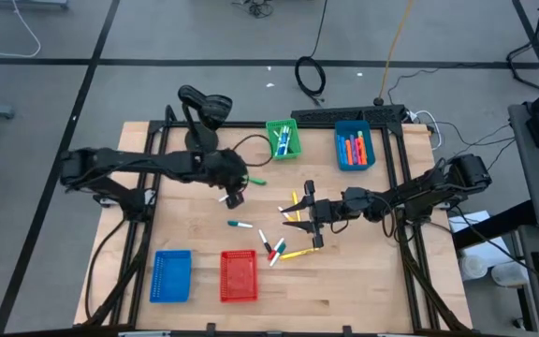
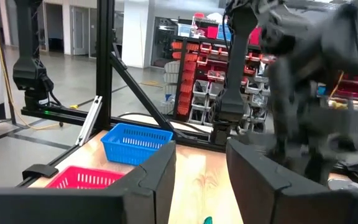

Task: Pick & Place Markers
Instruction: Put the green highlighter pen into the blue bin

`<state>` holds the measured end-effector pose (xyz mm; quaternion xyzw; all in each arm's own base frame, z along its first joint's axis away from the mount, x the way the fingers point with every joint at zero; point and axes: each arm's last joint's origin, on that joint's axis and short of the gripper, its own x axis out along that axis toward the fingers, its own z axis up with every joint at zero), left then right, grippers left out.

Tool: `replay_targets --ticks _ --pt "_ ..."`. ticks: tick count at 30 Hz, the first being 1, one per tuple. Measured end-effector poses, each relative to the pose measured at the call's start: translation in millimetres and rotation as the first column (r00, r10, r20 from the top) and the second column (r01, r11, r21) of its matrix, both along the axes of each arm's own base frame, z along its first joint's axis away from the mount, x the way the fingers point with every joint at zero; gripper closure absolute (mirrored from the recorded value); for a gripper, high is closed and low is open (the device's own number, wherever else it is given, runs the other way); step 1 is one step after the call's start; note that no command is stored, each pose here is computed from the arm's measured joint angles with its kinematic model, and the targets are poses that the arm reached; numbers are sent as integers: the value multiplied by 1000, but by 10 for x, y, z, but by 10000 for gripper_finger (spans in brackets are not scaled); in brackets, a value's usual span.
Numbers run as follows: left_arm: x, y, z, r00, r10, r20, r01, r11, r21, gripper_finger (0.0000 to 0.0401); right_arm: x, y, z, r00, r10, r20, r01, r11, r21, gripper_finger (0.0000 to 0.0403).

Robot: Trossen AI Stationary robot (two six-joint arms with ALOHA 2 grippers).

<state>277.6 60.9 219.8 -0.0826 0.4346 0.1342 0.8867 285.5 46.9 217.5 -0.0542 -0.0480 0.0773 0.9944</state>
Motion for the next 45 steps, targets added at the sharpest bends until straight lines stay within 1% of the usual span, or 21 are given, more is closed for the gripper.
replay_targets --ticks 3,5,7,8,11,13,16,20,24,27,30,35,36,39,42,45 --pt "144 146 -201 999 13 -40 -13 1000 4 243 1 -8 -4 1000 -2 -3 2 1000 -2 273" --pt "229 252 -364 996 11 -92 -6 998 57 198 3 -17 -5 1000 -5 -5 5 1000 -2 273" --pt "318 333 -475 991 -39 -129 55 991 121 162 4 -19 -14 1000 -7 -14 7 1000 -3 273" --pt "351 368 -522 986 -74 -149 94 987 130 148 4 -19 -17 1000 -7 -16 7 1000 -3 273" --pt "467 436 -659 969 -193 -152 204 977 60 125 4 -18 -24 1000 -6 -24 6 1000 -5 273" --pt "534 467 -734 961 -226 -161 232 973 16 124 5 -19 -29 1000 -6 -30 6 1000 -6 273" --pt "616 537 -793 956 -230 -181 235 972 10 138 5 -19 -31 1000 -6 -31 6 1000 -7 273" --pt "669 618 -927 953 -223 -203 224 974 -18 170 5 -18 -31 1000 -6 -31 6 1000 -6 273" --pt "654 637 -1077 942 -221 -254 213 975 -58 205 4 -17 -31 1000 -3 -30 3 1000 -6 273" --pt "630 651 -1106 937 -208 -282 197 978 -67 235 4 -17 -31 1000 -4 -31 3 1000 -6 273" --pt "618 656 -1115 936 -195 -293 184 981 -65 271 4 -17 -30 1000 -3 -30 3 1000 -6 273" --pt "610 655 -1110 937 -199 -289 186 980 -71 351 4 -17 -31 1000 -3 -30 3 1000 -6 273" --pt "609 655 -1110 937 -200 -285 186 980 -76 357 4 -17 -31 1000 -3 -31 3 1000 -6 273" --pt "612 654 -1109 943 -185 -275 167 982 -91 357 4 -17 -31 1000 -3 -30 3 1000 -6 273" --pt "618 636 -1110 943 -197 -269 177 979 -100 357 4 -17 -31 1000 -3 -30 3 1000 -5 273" --pt "610 620 -1040 945 -199 -259 181 979 -92 357 4 -17 -31 1000 -3 -30 3 1000 -5 273"
